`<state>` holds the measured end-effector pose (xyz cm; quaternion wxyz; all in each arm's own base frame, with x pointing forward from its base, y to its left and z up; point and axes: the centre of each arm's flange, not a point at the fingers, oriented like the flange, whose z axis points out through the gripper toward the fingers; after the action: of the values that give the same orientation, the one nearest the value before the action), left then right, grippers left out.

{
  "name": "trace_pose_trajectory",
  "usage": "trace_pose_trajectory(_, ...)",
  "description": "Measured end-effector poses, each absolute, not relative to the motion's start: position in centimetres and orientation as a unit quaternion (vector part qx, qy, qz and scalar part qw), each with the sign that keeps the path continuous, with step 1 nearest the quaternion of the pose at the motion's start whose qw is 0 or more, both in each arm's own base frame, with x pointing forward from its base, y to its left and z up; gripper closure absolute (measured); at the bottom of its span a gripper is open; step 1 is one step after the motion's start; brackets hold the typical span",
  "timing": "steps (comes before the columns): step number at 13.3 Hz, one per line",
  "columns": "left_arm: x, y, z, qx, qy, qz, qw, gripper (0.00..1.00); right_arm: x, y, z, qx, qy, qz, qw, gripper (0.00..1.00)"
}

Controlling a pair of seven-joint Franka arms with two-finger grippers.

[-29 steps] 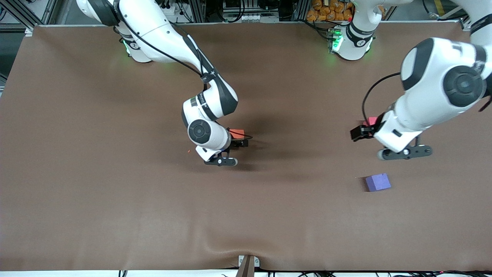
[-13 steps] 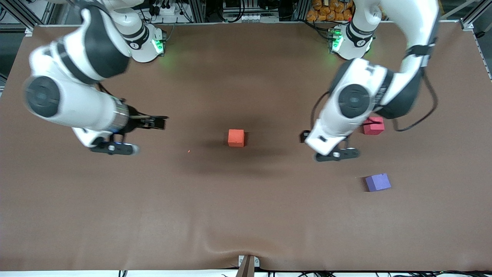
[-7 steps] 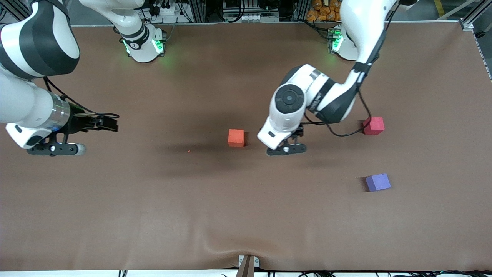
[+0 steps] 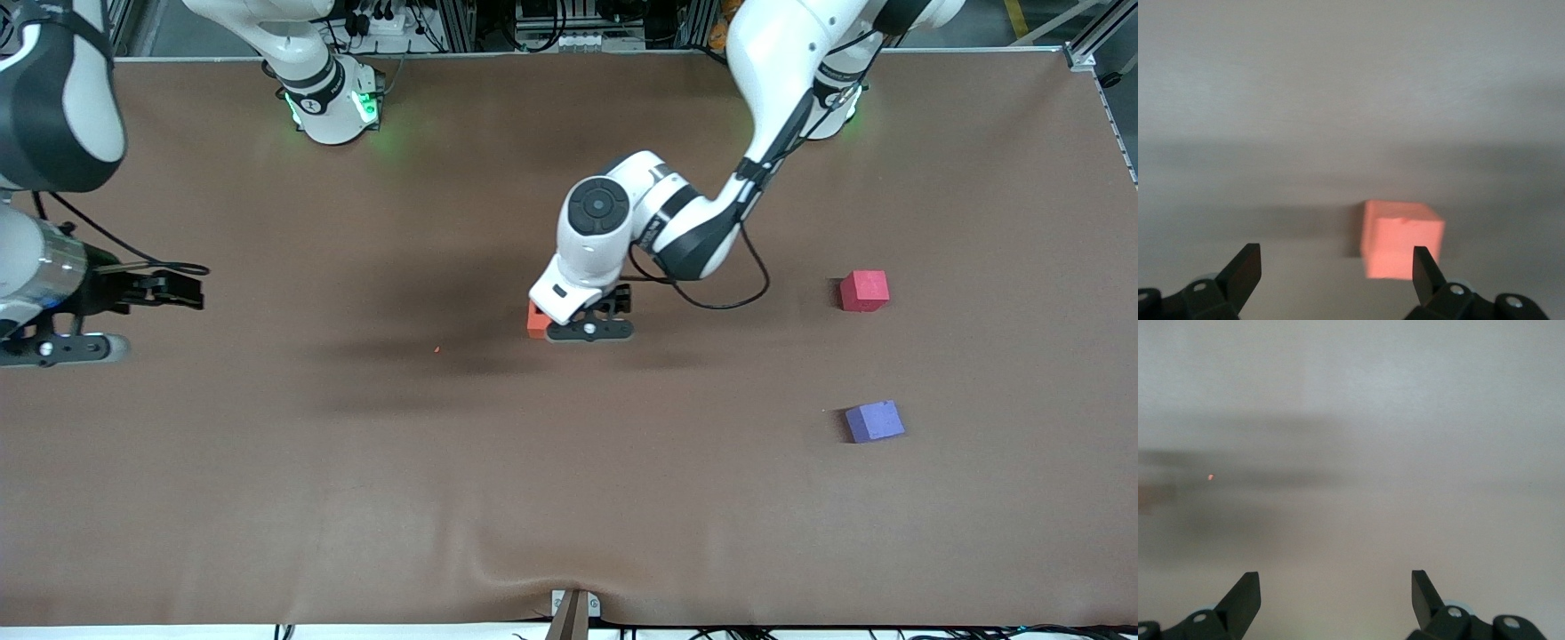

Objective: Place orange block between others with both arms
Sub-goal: 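Grasp the orange block with the left gripper while the right gripper withdraws, then carry the orange block with the left gripper toward the pink and blue blocks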

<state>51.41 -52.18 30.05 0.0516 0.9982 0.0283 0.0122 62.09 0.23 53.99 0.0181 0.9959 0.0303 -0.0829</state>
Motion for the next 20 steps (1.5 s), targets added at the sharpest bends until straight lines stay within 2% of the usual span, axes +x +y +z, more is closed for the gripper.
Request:
trace_pose_trajectory(5,49.5,-55.6,25.9,0.997,0.011,0.028,0.07,0.0,62.0,-2.3,54.1,0.996,0.015,-0.083,0.017,0.0)
trace_pose_trajectory(10,47.0,-57.6,21.6,0.998,-0.015,0.059,0.025,0.0,61.9,-3.8,54.1,0.996,0.013,-0.083,0.018,0.0)
trace_pose_trajectory(14,46.9,-57.5,20.3,0.998,0.012,0.059,0.021,0.0,61.8,-4.4,54.1,0.996,0.01,-0.087,0.019,0.0)
trace_pose_trajectory(15,46.9,-57.5,20.0,0.998,0.019,0.058,0.02,0.08,61.7,-4.4,54.0,0.996,0.01,-0.089,0.019,0.0)
trace_pose_trajectory(17,46.8,-57.5,19.8,0.997,0.046,0.057,0.022,0.33,61.7,-4.8,54.0,0.995,0.005,-0.092,0.023,0.0)
trace_pose_trajectory(18,46.9,-57.6,20.0,0.996,0.056,0.058,0.024,0.39,61.6,-4.9,53.9,0.995,0.004,-0.094,0.024,0.0)
trace_pose_trajectory(20,47.8,-57.1,20.9,0.995,0.073,0.062,0.018,0.4,61.5,-5.0,53.5,0.995,0.003,-0.099,0.024,0.0)
